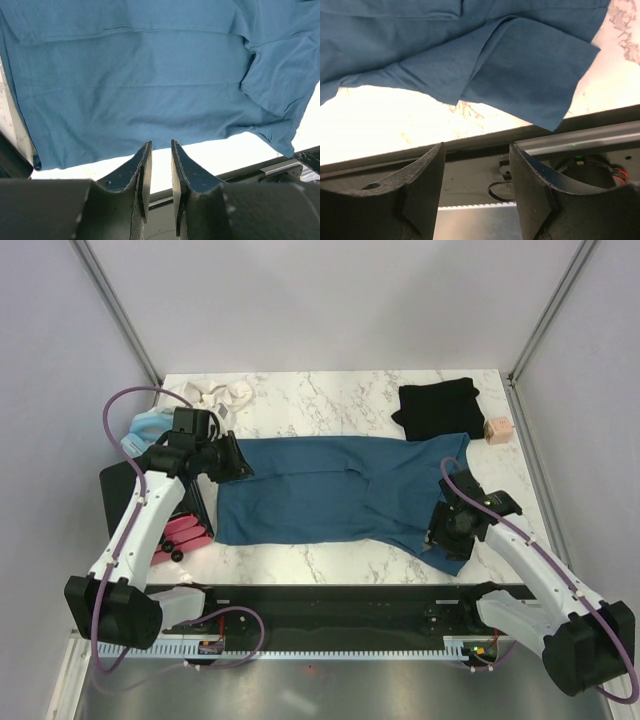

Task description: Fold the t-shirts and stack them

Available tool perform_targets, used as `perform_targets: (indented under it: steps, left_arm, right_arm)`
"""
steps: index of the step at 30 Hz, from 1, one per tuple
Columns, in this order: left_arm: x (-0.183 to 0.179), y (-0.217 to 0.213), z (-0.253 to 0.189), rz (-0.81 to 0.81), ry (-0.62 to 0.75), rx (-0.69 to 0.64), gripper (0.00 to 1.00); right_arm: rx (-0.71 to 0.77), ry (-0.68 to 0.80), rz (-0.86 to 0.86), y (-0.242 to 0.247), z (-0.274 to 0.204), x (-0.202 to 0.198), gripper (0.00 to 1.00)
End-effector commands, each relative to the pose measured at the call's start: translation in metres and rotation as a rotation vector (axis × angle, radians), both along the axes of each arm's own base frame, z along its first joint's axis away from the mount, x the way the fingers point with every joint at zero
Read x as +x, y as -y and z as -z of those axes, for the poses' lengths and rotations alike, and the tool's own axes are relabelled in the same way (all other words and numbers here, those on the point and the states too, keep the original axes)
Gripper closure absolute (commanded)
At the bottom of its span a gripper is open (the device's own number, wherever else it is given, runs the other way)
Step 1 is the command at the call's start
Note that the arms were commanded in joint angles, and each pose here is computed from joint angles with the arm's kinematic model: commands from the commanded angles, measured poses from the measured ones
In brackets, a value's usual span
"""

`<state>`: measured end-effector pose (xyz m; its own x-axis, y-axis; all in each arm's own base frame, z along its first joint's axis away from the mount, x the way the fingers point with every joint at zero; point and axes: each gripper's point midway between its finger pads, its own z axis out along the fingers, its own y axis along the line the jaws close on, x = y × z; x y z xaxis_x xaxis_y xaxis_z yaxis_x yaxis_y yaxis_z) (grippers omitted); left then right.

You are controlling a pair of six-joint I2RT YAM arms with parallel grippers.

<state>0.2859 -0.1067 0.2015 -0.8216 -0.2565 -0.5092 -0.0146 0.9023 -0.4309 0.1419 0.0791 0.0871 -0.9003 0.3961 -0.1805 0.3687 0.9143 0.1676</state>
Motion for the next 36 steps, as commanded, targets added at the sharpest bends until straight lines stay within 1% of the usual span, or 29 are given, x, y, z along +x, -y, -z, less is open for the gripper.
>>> perform_targets:
  steps: [1, 3, 8, 12, 22, 30, 36]
  left_arm:
    - [-0.007, -0.005, 0.001, -0.039, -0.004, 0.001, 0.71]
    - [-0.01, -0.006, 0.005, -0.038, -0.009, 0.008, 0.71]
    - [-0.011, -0.009, 0.008, -0.033, -0.009, 0.026, 0.71]
    - [-0.012, -0.01, 0.009, -0.025, -0.007, 0.037, 0.71]
    - [-0.008, -0.01, 0.01, -0.014, -0.012, 0.051, 0.71]
    - [-0.008, -0.011, 0.011, -0.011, -0.01, 0.055, 0.71]
    - [-0.008, -0.012, 0.012, -0.009, -0.011, 0.062, 0.71]
  right_arm:
    - [0.032, 0.021, 0.073, -0.009, 0.014, 0.015, 0.38]
    - [0.03, 0.018, 0.076, -0.01, 0.02, 0.02, 0.37]
    - [-0.045, 0.033, 0.068, -0.002, 0.033, 0.036, 0.37]
    - [-0.053, 0.056, 0.075, -0.002, 0.037, 0.046, 0.36]
    - [-0.088, 0.008, 0.09, 0.0, 0.053, 0.048, 0.37]
    - [-0.118, 0.003, 0.087, 0.002, 0.059, 0.056, 0.42]
    - [-0.136, 0.021, 0.095, 0.005, 0.057, 0.06, 0.51]
